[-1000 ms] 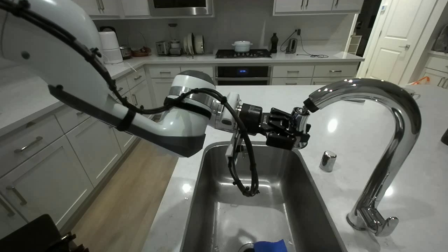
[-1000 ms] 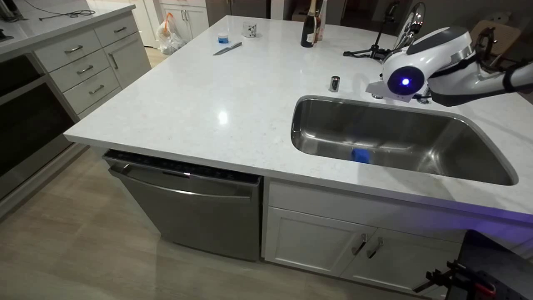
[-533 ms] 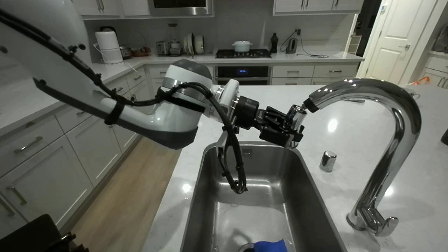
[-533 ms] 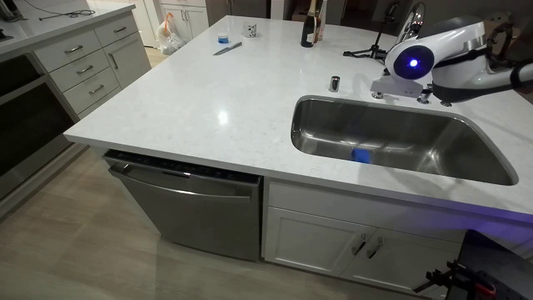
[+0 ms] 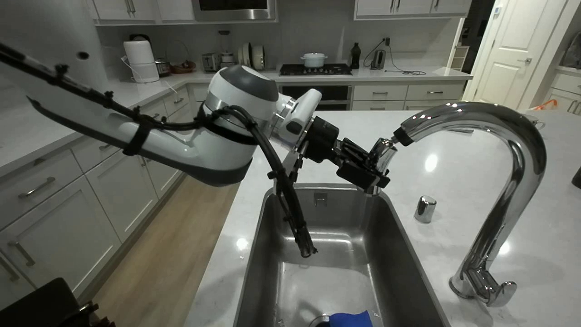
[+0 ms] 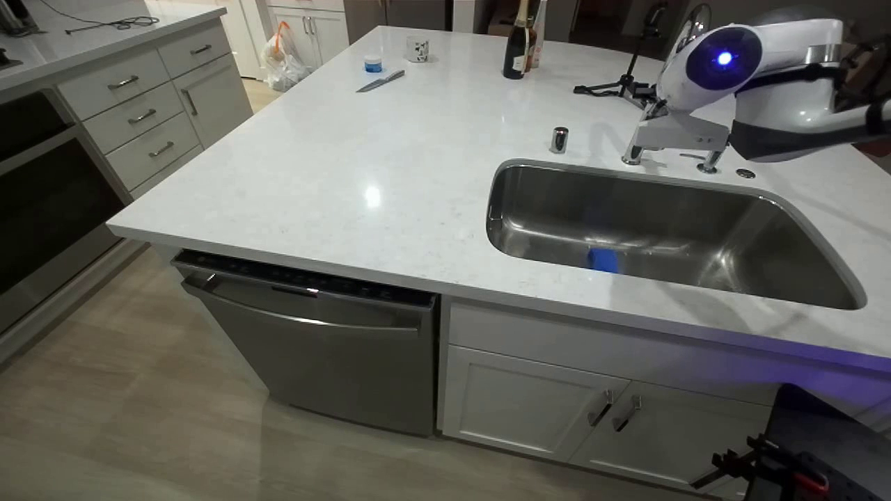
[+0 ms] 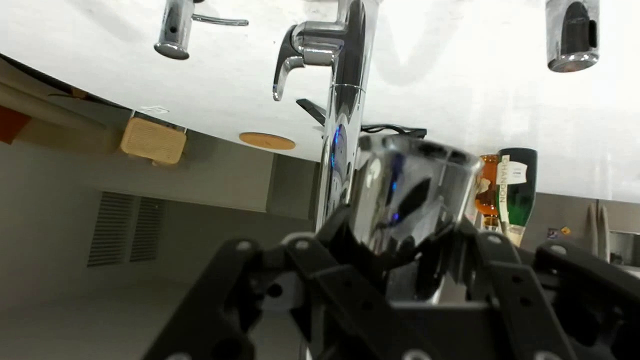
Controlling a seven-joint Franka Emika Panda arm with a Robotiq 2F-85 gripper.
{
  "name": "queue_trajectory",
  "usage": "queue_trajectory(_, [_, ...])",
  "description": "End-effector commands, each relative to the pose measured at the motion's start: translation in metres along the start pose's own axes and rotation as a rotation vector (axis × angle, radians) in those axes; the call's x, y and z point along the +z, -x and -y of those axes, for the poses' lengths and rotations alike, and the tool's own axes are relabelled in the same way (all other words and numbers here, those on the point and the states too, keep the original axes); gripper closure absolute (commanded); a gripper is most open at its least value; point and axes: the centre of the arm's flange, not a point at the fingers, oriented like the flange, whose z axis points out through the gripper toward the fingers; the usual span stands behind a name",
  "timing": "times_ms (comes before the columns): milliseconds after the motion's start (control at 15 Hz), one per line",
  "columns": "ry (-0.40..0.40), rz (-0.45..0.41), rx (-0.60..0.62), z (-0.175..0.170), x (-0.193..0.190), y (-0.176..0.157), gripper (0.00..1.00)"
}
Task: Push the spout back in the faucet
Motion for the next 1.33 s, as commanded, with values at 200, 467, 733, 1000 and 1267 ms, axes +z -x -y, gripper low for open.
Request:
queue_trajectory(200, [-0.011,0.087,0.013,-0.010,-0.009,-0.016,0.78])
queue_trajectory(467, [-0.002,0.134,0.053,-0.016,-0.006,-0.025,0.78])
queue_trajectory(733, [-0.001,0.175,0.114,-0.022,0.000,-0.035,0.78])
queue_trajectory(1000, [-0.015,0.207,0.152,-0.023,-0.001,-0.045,0.78])
queue_trajectory(1267, [-0.033,0.221,0.178,-0.023,-0.004,-0.053,0.78])
